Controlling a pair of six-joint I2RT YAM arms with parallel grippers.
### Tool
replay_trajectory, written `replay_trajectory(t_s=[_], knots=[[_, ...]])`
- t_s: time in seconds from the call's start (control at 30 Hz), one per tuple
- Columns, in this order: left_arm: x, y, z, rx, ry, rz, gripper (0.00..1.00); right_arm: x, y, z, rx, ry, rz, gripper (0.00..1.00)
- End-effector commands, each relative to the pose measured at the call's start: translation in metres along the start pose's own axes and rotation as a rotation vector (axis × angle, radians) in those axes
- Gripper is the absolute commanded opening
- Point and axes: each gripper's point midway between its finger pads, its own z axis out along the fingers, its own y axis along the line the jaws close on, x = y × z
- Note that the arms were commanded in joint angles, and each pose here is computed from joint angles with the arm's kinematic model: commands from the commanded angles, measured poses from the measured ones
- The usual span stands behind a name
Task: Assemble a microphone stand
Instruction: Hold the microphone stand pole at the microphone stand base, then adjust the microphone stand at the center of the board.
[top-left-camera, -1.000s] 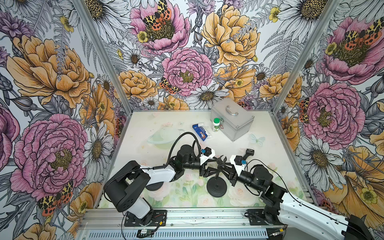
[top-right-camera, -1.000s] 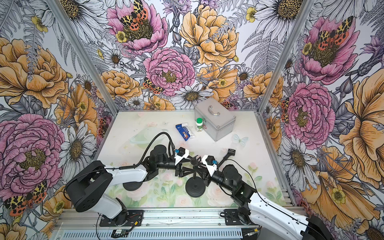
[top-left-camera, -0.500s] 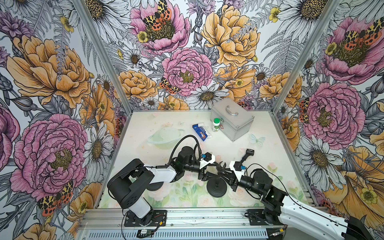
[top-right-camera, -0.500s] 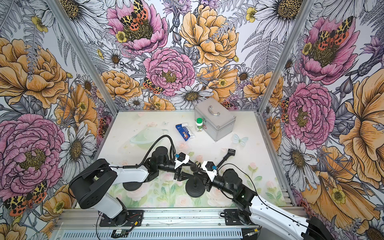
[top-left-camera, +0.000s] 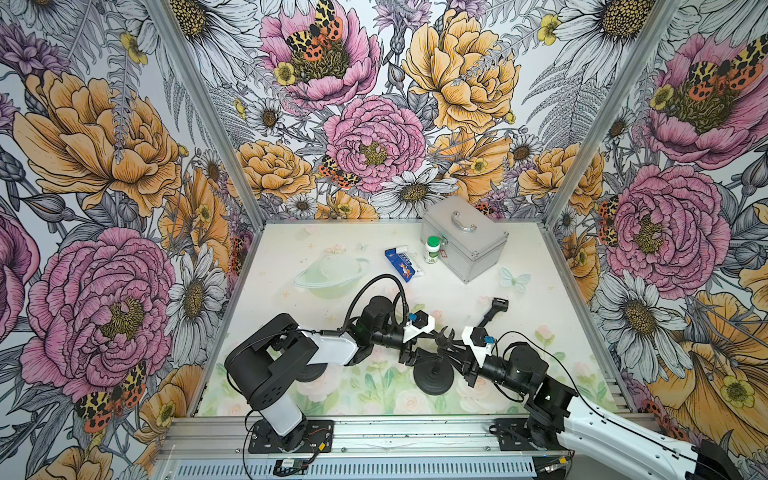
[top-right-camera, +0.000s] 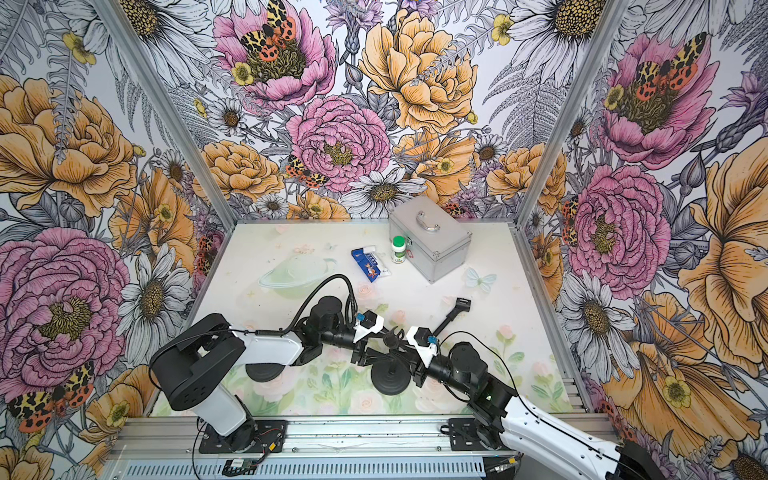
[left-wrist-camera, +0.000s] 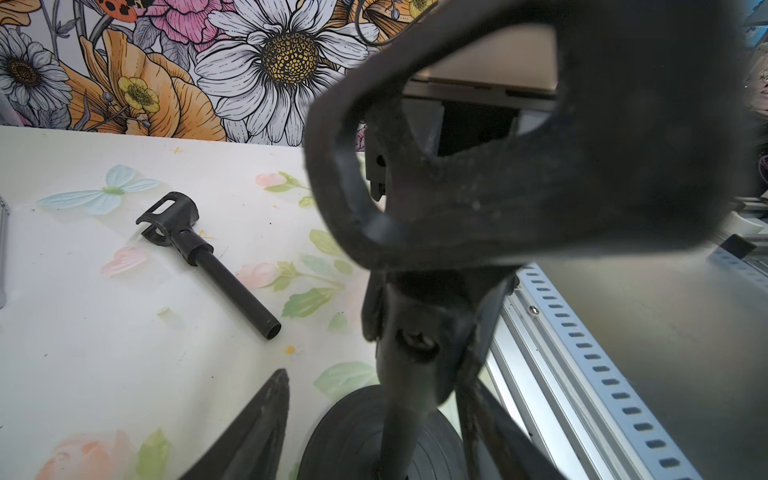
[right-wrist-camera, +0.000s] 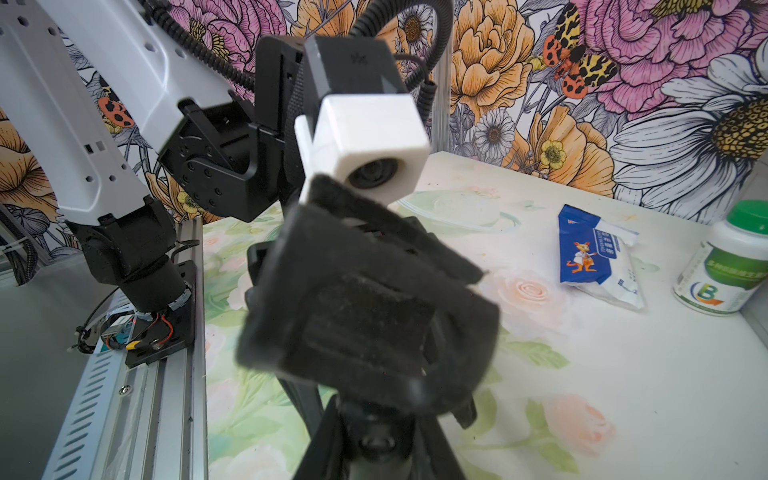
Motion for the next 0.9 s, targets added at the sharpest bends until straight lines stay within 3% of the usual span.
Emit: replay_trajectory(t_s=[0.0, 0.27, 0.37, 0.47, 0.87], knots=[[-0.009, 0.007, 0.006, -0.019, -0.016, 0.038, 0.63, 0.002, 0.008, 0.003, -0.046, -0.001, 0.019, 0.01], [-0.009, 0.007, 0.009, -0.011, -0.014, 0.039, 0.62, 0.000, 0.008, 0.001, -0.039, -0.025, 0.020, 0.00], [-0.007, 0.006, 0.011, -0.007, -0.010, 0.042, 0.51, 0.010, 0.010, 0.000, -0.043, 0.008, 0.025, 0.00], [-0.007, 0.006, 0.010, -0.014, -0.010, 0.050, 0.48, 0.017, 0.010, -0.003, -0.036, 0.036, 0.021, 0.01], [-0.004, 0.028, -0.015, -0.173, 0.008, 0.120, 0.16, 0.005, 0.008, 0.003, -0.029, -0.004, -0.019, 0.02]])
